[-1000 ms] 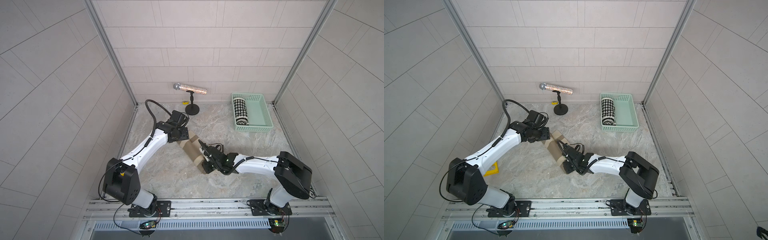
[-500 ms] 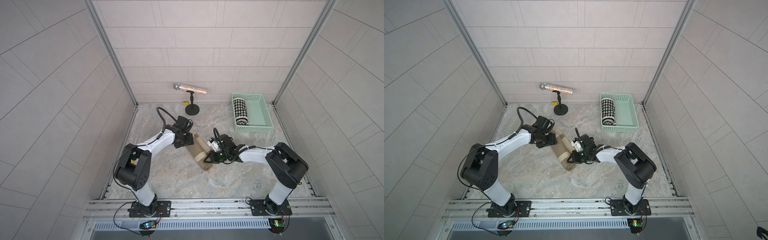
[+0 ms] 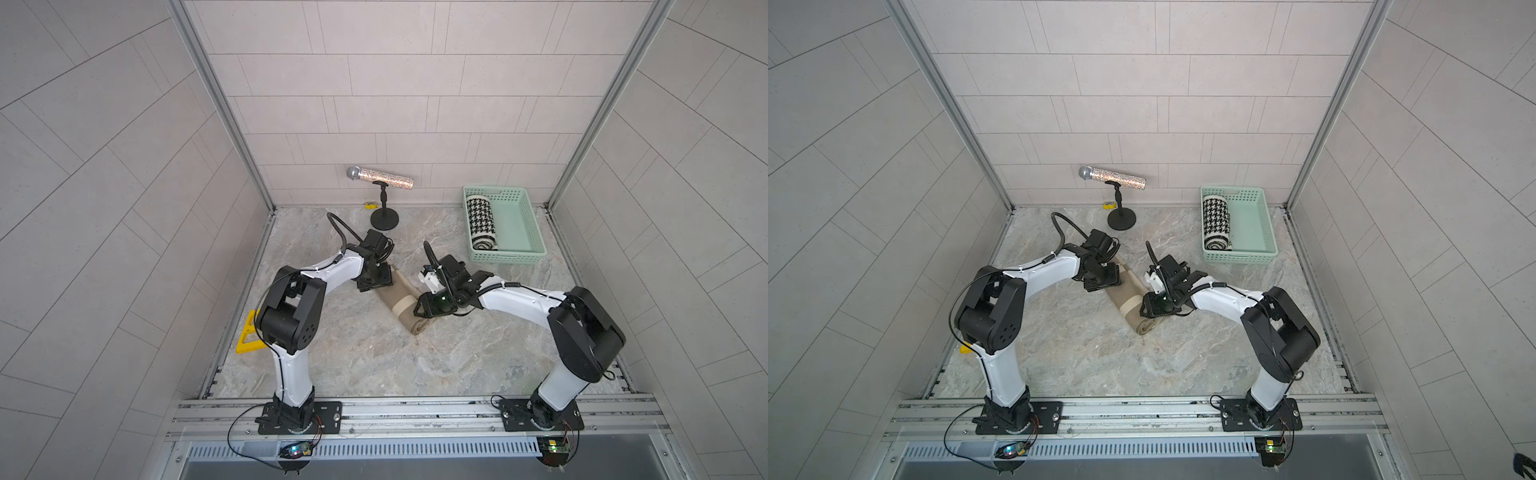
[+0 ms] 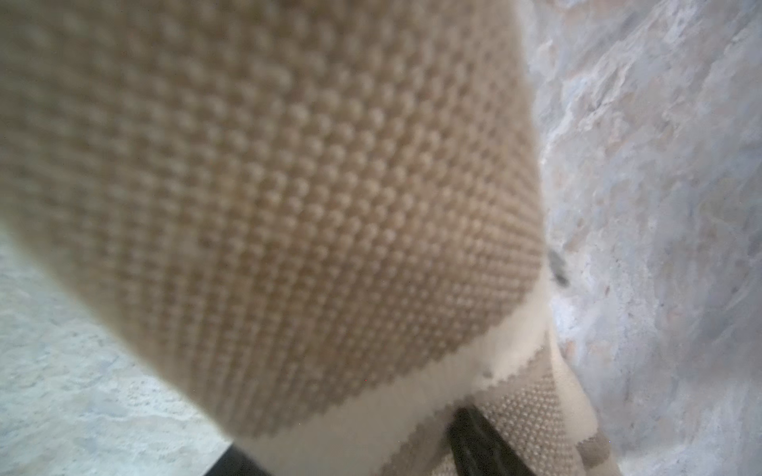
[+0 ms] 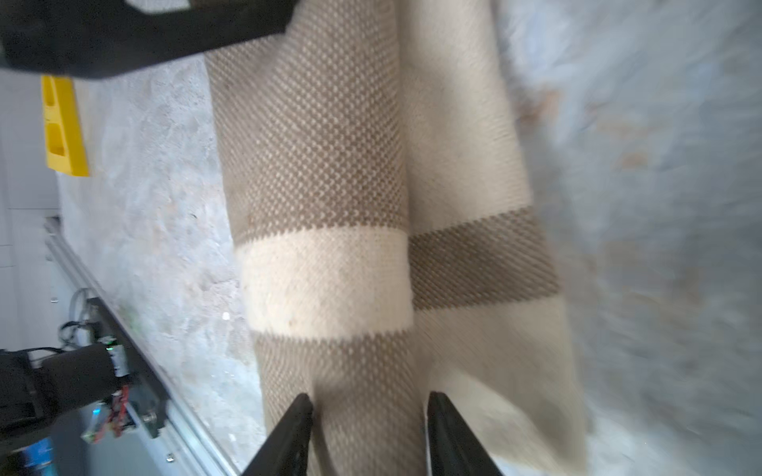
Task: Roll up the scarf and place it into the basket
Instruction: Roll the scarf at the center of the board.
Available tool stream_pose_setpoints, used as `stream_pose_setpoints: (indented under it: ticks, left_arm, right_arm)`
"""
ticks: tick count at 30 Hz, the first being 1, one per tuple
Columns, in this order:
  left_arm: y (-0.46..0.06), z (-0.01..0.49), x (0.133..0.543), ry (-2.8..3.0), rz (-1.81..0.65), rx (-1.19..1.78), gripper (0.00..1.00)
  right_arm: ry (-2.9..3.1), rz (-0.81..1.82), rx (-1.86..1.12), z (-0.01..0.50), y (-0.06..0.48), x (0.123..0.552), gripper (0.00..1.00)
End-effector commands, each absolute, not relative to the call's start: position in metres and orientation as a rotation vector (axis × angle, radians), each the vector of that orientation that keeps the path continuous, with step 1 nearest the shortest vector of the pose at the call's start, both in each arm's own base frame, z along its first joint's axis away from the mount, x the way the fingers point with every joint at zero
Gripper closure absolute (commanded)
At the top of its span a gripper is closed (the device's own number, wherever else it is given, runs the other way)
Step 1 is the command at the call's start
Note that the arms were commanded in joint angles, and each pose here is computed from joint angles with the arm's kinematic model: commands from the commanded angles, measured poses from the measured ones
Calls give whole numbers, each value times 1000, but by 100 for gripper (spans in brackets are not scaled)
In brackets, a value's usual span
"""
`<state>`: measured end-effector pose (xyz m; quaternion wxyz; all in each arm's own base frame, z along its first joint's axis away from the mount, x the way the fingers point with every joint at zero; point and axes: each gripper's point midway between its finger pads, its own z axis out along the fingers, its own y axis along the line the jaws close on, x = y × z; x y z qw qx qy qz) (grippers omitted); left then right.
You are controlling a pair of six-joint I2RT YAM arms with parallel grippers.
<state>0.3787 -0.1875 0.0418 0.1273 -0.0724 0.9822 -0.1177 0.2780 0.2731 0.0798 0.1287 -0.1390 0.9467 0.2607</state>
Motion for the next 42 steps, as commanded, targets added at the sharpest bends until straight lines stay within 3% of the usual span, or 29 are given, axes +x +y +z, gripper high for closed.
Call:
stream_pose_setpoints:
  ticks: [1,6,10,19,20,21,25,28,31,36,42]
  left_arm:
    - [-178,37,380,2877,-252,-245,36]
    - [-180,36,382,2891,-251,-249,37]
    - [-183,37,382,2893,-268,-248,38]
    - [-184,37,380,2897,-274,-242,39]
    - [-184,36,379,2898,-273,-242,39]
    - [-185,37,380,2897,-278,-241,39]
    - [-187,35,380,2904,-295,-239,39]
    - [-189,38,381,2897,-307,-238,39]
    - [-191,42,383,2889,-329,-232,39]
    - [-182,56,392,2838,-331,-245,37]
    - [-167,73,411,2717,-383,-277,37]
  right_arm:
    - [2712,410,-473,100,239,278,48]
    - [2552,111,-661,127,247,266,46]
    - [2390,-81,-833,137,272,254,36]
    - [2293,-240,-1046,95,308,255,27]
    - [2292,-245,-1069,89,311,255,9]
    - [2292,-246,-1087,83,313,254,0]
    - [2308,-239,-1137,65,318,251,2]
    - [2324,-273,-1169,50,315,250,7]
    - [2372,-303,-1177,29,307,251,23]
    - [2510,-217,-1140,6,295,248,68]
    - [2655,92,-979,22,295,235,86]
